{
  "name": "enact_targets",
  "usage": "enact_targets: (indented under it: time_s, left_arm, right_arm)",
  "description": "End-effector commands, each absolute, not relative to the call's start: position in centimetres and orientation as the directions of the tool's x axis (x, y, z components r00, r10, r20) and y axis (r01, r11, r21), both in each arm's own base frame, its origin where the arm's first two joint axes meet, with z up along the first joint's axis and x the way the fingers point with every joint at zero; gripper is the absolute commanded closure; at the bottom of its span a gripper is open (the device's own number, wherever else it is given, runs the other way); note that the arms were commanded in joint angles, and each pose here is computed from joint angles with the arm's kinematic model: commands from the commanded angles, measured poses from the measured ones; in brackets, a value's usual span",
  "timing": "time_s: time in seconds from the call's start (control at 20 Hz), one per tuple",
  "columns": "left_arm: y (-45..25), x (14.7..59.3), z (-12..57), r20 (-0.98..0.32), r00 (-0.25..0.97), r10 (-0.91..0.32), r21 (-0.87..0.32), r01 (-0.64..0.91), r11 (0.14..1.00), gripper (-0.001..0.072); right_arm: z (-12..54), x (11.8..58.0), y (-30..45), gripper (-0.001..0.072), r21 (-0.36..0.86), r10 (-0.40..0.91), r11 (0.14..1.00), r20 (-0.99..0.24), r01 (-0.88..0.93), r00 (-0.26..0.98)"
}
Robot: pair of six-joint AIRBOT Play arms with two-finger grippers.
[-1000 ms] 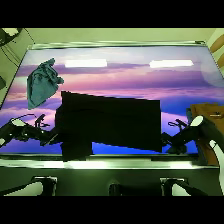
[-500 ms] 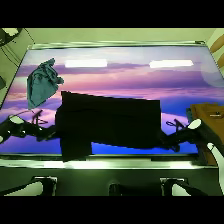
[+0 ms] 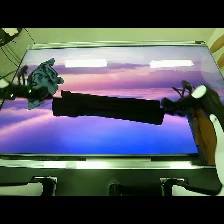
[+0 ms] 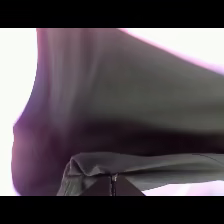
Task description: Fold the shirts.
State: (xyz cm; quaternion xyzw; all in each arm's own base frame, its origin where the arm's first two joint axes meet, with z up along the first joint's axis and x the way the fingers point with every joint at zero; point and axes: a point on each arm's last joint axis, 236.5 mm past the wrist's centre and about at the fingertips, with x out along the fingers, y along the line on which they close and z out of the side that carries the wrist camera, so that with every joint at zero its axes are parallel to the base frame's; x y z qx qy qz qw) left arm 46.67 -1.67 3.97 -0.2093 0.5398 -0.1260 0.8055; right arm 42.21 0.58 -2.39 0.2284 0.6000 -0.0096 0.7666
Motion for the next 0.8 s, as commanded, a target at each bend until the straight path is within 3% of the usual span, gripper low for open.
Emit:
enact_targets:
  time_s: [0.0, 0.25, 0.3, 0.35, 0.45, 0.5, 0.6, 0.75]
  left_arm:
    - [-3.3, 52.1, 1.8, -0.819, 0.337, -0.465, -0.517, -0.079, 0.853, 0.0682]
    - [-4.7, 49.6, -6.8, -0.845, 0.055, -0.532, -0.532, -0.178, 0.828, 0.0681]
    - [-4.7, 49.3, -7.4, -0.844, 0.037, -0.535, -0.532, -0.186, 0.826, 0.0678]
    - [-4.6, 49.3, -7.4, -0.844, 0.038, -0.535, -0.532, -0.187, 0.826, 0.0630]
    - [-3.9, 49.5, -6.6, -0.844, 0.059, -0.533, -0.534, -0.188, 0.825, 0.0345]
    - [-3.3, 49.7, -5.8, -0.845, 0.076, -0.530, -0.534, -0.184, 0.825, 0.0245]
    - [-2.0, 50.1, -3.7, -0.845, 0.117, -0.522, -0.535, -0.144, 0.833, 0.0239]
    - [-1.6, 50.4, -0.4, -0.840, 0.182, -0.511, -0.534, -0.111, 0.838, 0.0239]
  right_arm:
    - [-4.3, 47.0, 0.6, 0.0669, 0.307, 0.221, 0.894, -0.936, 0.326, 0.275]
    - [-8.7, 46.7, 2.1, 0.0666, 0.344, 0.294, 0.851, -0.938, 0.397, 0.183]
    - [-8.8, 46.7, 2.4, 0.0634, 0.353, 0.304, 0.848, -0.935, 0.396, 0.183]
    - [-8.5, 47.0, 2.3, 0.0550, 0.358, 0.304, 0.850, -0.932, 0.387, 0.196]
    - [-6.8, 47.2, 1.6, 0.0207, 0.371, 0.316, 0.868, -0.925, 0.330, 0.208]
    - [-5.5, 47.1, 0.6, 0.0124, 0.378, 0.322, 0.873, -0.922, 0.309, 0.216]
    - [-4.0, 46.4, -2.1, 0.0047, 0.419, 0.357, 0.846, -0.905, 0.330, 0.231]
    - [-5.5, 43.1, -3.5, 0.0033, 0.484, 0.470, 0.755, -0.870, 0.441, 0.149]
